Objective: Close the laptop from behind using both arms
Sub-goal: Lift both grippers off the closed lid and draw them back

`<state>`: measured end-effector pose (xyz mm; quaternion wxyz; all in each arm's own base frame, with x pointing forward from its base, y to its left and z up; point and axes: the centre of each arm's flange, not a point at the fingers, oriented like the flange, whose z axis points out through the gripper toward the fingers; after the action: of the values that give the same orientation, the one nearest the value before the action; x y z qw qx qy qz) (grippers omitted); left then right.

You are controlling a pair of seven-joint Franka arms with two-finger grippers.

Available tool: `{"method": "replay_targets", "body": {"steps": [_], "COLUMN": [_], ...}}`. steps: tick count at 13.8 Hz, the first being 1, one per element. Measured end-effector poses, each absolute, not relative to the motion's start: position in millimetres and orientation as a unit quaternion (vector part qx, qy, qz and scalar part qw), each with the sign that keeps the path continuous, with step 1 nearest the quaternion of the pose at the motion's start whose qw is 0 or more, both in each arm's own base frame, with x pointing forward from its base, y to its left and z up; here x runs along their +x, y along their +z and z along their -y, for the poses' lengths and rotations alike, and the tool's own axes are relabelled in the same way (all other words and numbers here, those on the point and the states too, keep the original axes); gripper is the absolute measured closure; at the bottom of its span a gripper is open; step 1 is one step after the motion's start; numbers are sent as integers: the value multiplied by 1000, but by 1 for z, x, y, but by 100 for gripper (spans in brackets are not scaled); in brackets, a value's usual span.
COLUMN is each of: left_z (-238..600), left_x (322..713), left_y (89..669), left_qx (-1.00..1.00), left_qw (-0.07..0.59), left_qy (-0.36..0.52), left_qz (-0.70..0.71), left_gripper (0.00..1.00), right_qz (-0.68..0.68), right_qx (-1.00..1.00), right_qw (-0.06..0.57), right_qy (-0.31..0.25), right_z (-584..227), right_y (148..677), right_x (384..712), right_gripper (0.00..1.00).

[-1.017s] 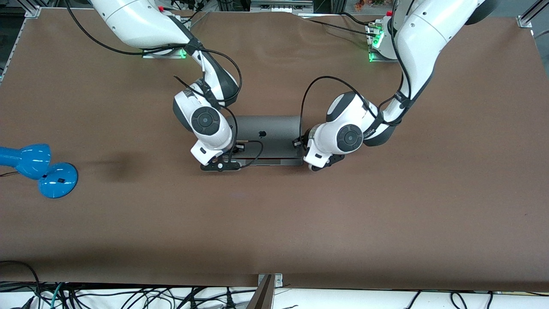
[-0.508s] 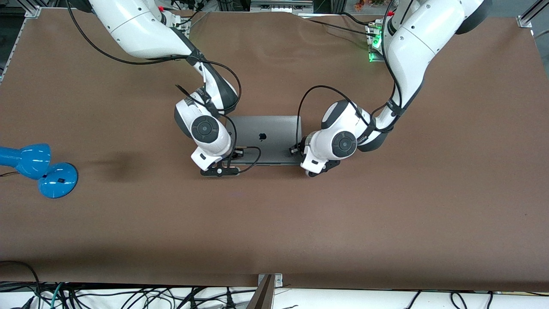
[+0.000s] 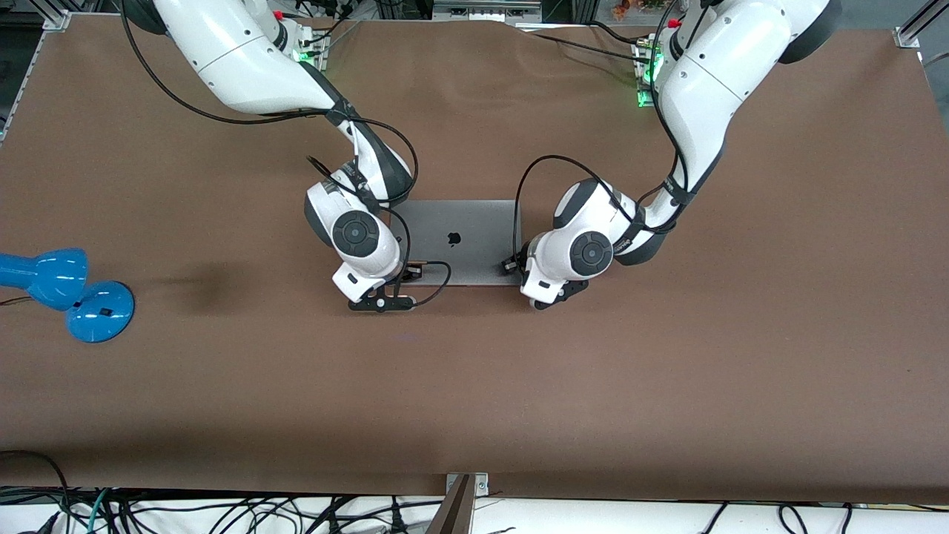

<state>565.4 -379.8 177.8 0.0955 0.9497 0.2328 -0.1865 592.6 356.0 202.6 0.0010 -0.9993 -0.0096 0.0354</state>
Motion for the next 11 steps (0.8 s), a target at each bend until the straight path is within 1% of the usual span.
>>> {"method": "replay_targets", "body": {"steps": [1, 2, 4, 6, 7, 8, 11], "left_z": [380, 379, 375, 370, 368, 367, 366], "left_x": [566, 566, 571, 576, 579, 582, 587], "left_y": [178, 178, 179, 180, 182, 184, 202], "left_qx": [950, 950, 950, 950, 950, 950, 957], "left_qw": [96, 96, 96, 98, 99, 100, 95], "left_qy": [-186, -186, -182, -178, -176, -172, -151], "left_qz": [-233, -233, -236, -239, -240, -239, -226], "left_gripper": [99, 94, 76, 56, 48, 37, 7], "right_qz": [8, 4, -9, -21, -24, -24, -27], "right_qx": [-1000, -1000, -1000, -999, -999, -999, -999], "right_qw": [4, 7, 8, 2, -2, -4, -8], "right_qy": [29, 21, 20, 32, 38, 40, 41], "right_z": [-356, -354, -345, -335, -332, -330, -324], "right_y": [208, 216, 230, 246, 256, 265, 302], "right_x": [598, 605, 619, 630, 635, 639, 640], "right_gripper": [99, 99, 99, 99, 92, 83, 52]}}
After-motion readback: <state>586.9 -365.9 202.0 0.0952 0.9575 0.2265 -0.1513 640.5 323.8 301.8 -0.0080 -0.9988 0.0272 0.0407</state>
